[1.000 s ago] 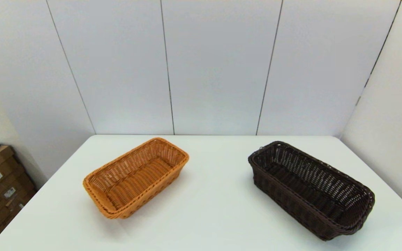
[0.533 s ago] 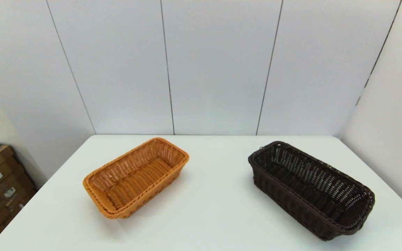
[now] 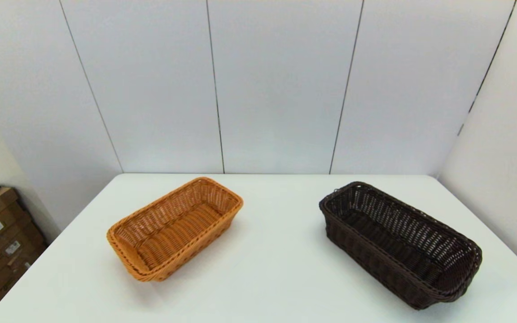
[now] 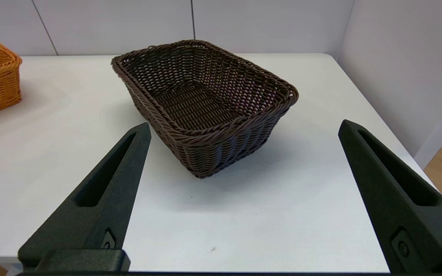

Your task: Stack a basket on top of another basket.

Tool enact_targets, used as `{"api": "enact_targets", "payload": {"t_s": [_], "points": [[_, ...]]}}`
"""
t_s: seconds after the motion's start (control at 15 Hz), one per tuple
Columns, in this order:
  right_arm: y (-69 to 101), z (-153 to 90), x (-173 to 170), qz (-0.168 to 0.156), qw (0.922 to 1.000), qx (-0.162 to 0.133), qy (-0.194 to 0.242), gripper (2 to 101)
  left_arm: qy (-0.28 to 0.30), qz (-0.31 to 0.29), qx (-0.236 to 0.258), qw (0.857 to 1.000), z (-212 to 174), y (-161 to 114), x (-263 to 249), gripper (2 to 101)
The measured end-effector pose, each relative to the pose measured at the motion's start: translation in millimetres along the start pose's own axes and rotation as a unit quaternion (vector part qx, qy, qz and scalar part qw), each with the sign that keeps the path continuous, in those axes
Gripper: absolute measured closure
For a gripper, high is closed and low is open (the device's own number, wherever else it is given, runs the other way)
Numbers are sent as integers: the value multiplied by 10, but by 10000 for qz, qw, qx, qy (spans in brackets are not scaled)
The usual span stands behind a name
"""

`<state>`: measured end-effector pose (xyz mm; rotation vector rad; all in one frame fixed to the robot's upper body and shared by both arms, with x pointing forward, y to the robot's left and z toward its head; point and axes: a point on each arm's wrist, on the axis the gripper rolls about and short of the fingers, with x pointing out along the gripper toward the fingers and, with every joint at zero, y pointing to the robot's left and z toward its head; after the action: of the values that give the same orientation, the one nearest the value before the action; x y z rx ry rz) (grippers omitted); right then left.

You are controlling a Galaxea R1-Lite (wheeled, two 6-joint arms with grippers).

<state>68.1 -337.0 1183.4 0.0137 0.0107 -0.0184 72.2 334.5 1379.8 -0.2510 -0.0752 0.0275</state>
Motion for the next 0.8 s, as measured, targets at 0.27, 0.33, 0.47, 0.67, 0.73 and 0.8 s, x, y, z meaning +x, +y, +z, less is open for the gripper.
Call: {"api": "enact_targets", "payload": {"t_s": [0.27,0.33,0.47,0.67,0.73,0.8], "points": [[0,0,0,-2,10000,-2,0,52,1103,754,-894,9870,633,-173,683,54],[0,0,0,-2,10000,0,0,52,1552,1177,-1115,9745,631,-173,936,54],[0,0,0,0,10000,0,0,52,2368,2010,-1459,9393,494,-141,1393,54],[0,0,0,0,10000,0,-2,52,3537,2894,-1965,8675,133,-74,1924,54],[0,0,0,0,10000,-2,-2,52,3940,3026,-2116,8417,2,-56,2057,54],[0,0,0,0,10000,0,-2,52,4304,3065,-2252,8186,-108,-43,2159,54]]}}
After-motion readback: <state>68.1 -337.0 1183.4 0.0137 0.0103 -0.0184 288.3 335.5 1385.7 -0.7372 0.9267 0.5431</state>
